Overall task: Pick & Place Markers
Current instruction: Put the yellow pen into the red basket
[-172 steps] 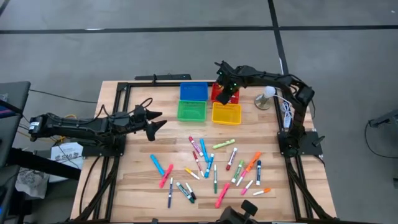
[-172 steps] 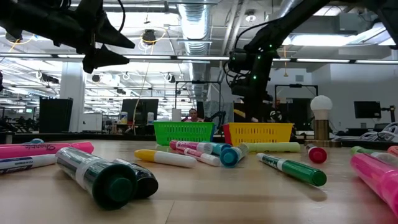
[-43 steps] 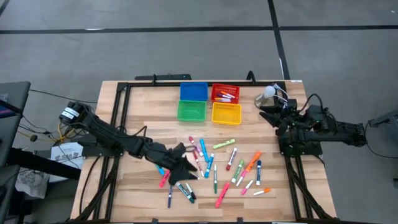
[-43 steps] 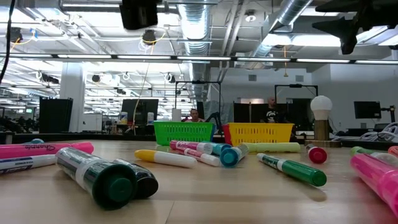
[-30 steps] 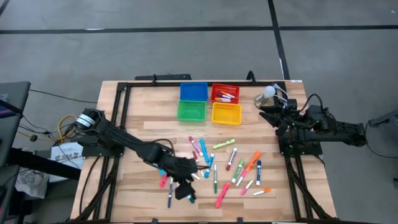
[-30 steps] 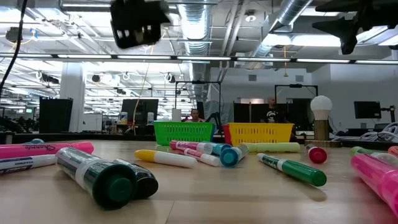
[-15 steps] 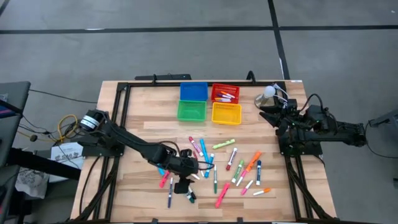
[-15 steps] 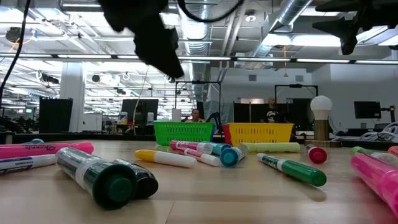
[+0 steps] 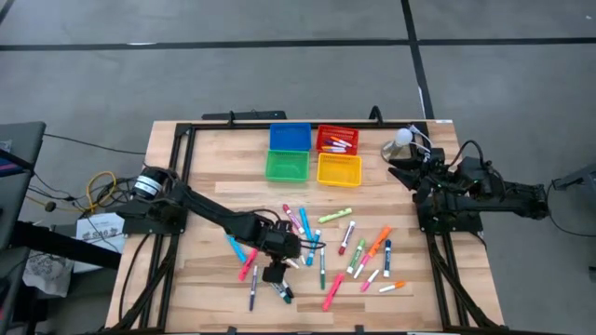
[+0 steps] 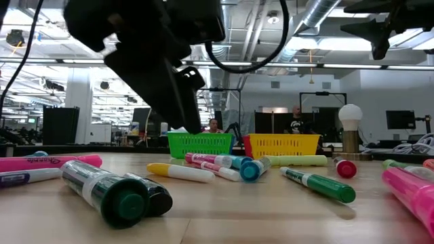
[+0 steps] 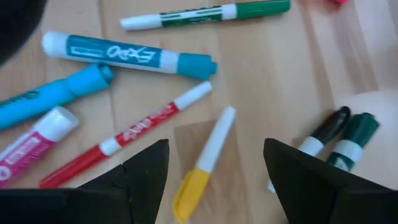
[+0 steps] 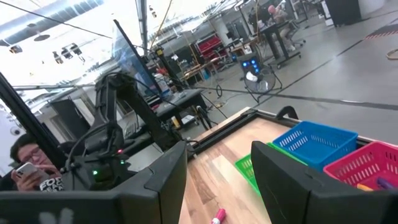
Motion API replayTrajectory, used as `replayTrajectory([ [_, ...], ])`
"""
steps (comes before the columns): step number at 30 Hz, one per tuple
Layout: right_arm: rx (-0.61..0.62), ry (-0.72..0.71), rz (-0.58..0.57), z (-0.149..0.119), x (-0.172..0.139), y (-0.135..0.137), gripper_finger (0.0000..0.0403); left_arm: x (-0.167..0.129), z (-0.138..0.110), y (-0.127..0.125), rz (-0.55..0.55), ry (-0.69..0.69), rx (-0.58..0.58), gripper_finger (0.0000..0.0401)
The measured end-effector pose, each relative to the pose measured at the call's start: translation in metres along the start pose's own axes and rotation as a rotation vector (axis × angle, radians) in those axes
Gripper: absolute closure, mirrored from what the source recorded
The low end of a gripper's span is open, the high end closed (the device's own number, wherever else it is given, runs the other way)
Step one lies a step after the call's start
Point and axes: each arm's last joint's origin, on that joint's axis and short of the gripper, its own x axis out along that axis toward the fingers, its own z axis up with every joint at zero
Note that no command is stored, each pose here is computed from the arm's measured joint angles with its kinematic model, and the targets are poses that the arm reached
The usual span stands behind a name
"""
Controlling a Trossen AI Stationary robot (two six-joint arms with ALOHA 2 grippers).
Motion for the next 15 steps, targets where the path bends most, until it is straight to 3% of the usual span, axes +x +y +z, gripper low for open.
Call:
replayTrajectory([
  [9, -0.001, 0.002, -0.001, 0.000, 0.000, 0.000, 0.0233, 0.008, -0.004, 0.011, -0.005, 0.021, 0.004, 0.0140],
  [15, -0.002, 0.004, -0.003, 0.000, 0.000, 0.000, 0.0233, 0.015, -0.020, 0.013, 0.002, 0.075, 0.005, 0.0140],
])
